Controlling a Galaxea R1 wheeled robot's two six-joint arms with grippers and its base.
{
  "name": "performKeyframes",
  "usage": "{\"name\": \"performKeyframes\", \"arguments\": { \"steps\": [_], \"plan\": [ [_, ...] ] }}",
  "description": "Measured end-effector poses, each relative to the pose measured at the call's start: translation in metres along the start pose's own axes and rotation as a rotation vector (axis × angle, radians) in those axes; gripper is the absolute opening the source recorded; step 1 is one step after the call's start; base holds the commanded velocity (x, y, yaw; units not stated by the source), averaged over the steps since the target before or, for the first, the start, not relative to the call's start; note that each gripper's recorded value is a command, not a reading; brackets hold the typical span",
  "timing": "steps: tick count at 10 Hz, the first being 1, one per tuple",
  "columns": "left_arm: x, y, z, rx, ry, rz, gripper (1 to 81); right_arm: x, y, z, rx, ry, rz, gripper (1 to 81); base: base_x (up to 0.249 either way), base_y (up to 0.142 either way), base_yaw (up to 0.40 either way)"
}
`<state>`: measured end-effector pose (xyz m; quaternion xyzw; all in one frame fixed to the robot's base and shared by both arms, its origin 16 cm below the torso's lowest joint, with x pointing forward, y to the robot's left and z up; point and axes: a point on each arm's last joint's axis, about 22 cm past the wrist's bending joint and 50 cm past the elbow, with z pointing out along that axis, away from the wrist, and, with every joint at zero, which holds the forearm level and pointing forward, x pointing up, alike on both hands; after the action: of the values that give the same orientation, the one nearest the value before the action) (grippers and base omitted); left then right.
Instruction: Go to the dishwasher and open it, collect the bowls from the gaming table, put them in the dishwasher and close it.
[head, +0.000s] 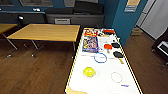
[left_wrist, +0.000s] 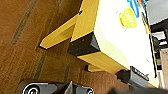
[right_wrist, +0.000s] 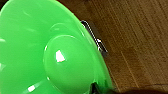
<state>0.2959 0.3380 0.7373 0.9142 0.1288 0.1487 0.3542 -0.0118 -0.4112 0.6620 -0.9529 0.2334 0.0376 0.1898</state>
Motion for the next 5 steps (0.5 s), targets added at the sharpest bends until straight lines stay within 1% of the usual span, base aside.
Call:
{"name": "performKeyframes", "arguments": {
  "steps": [1,2,3,4,5],
  "plan": [
    [0.031,0.017,0.008,-0.019,0.011,0.011,81.1,0.001,0.001,0.002,-0.002,0.002,-0.002,1.0,0.0,0.0,0.0],
    [0.056,0.037,0.019,-0.044,0.006,0.022,81.1,0.002,0.001,0.006,0.0,0.006,-0.002,1.0,0.0,0.0,0.0],
    [0.077,0.058,0.029,-0.067,-0.006,0.031,81.1,0.004,-0.004,0.011,0.01,0.012,-0.004,1.0,0.0,0.0,0.0],
    [0.095,0.077,0.038,-0.081,-0.024,0.034,81.1,0.008,-0.006,0.013,0.016,0.018,-0.006,1.0,0.0,0.0,0.0],
    [0.11,0.092,0.048,-0.088,-0.044,0.021,81.1,0.011,-0.007,0.013,0.017,0.023,-0.009,1.0,0.0,0.0,0.0]
  ]
}}
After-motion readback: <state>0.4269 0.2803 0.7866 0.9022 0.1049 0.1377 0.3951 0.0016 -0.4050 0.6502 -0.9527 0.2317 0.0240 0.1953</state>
